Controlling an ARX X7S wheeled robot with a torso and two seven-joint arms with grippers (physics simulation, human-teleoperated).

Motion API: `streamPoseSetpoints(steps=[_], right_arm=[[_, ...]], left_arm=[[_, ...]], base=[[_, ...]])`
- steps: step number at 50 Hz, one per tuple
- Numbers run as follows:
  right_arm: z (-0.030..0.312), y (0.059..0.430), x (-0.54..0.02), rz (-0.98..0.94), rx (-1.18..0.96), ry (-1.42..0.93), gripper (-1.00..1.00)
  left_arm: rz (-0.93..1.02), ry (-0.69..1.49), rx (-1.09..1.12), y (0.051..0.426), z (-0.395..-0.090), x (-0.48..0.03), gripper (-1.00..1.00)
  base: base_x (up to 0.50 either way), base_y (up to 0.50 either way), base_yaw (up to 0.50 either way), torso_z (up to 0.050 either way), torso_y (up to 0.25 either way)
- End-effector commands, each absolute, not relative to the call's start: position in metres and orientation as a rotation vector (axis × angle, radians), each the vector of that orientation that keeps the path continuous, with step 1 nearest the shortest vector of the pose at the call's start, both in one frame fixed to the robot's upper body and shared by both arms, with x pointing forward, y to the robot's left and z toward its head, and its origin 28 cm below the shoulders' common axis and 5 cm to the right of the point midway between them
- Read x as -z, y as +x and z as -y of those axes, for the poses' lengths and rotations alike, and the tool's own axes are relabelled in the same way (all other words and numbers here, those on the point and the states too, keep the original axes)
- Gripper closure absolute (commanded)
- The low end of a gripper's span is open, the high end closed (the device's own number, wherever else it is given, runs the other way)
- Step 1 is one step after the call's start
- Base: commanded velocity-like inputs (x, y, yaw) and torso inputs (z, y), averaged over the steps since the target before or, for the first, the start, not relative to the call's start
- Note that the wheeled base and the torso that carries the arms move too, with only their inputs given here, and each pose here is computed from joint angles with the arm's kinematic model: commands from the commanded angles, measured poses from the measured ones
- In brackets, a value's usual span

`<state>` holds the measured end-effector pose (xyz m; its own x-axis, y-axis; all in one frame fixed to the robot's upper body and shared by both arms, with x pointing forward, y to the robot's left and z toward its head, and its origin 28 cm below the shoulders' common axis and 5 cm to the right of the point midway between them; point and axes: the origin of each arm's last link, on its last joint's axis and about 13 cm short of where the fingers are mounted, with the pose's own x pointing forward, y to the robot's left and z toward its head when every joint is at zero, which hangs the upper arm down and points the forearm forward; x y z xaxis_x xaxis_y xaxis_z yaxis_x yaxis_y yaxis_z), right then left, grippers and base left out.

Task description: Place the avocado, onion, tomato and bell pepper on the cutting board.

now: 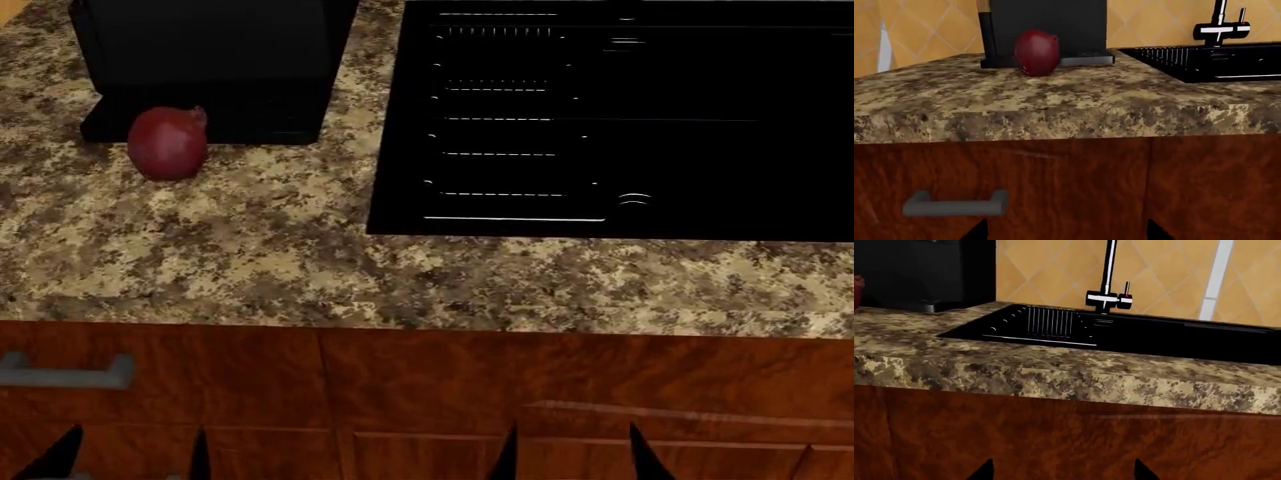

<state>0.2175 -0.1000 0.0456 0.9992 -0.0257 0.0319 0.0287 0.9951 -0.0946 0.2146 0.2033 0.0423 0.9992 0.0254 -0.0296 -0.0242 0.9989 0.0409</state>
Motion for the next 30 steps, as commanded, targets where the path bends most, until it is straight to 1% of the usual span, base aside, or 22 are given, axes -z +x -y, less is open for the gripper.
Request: streamPoseSetpoints(steps=[1, 12, 22, 30], right_arm=[[0.102, 0.224, -0.085, 0.041, 0.033, -0.171, -1.0], [0.107, 0.229, -0.147, 0.047, 0.012, -0.281, -1.0], [0.114, 0.239, -0.192, 0.066, -0.024, -0.295, -1.0], [0.12, 0.251, -0.221, 0.073, -0.052, -0.282, -1.0]], left_arm=[[-0.02, 0.008, -0.001, 0.214, -0.202, -0.082, -1.0], [-0.012, 0.009, -0.013, 0.221, -0.208, -0.127, -1.0], [0.027, 0.058, -0.04, 0.236, -0.218, -0.174, -1.0], [0.022, 0.039, -0.03, 0.249, -0.227, -0.201, -1.0]], base=[[0.0, 0.0, 0.0, 0.0, 0.0], [0.0, 0.0, 0.0, 0.0, 0.0], [0.0, 0.0, 0.0, 0.0, 0.0], [0.0, 0.0, 0.0, 0.0, 0.0]])
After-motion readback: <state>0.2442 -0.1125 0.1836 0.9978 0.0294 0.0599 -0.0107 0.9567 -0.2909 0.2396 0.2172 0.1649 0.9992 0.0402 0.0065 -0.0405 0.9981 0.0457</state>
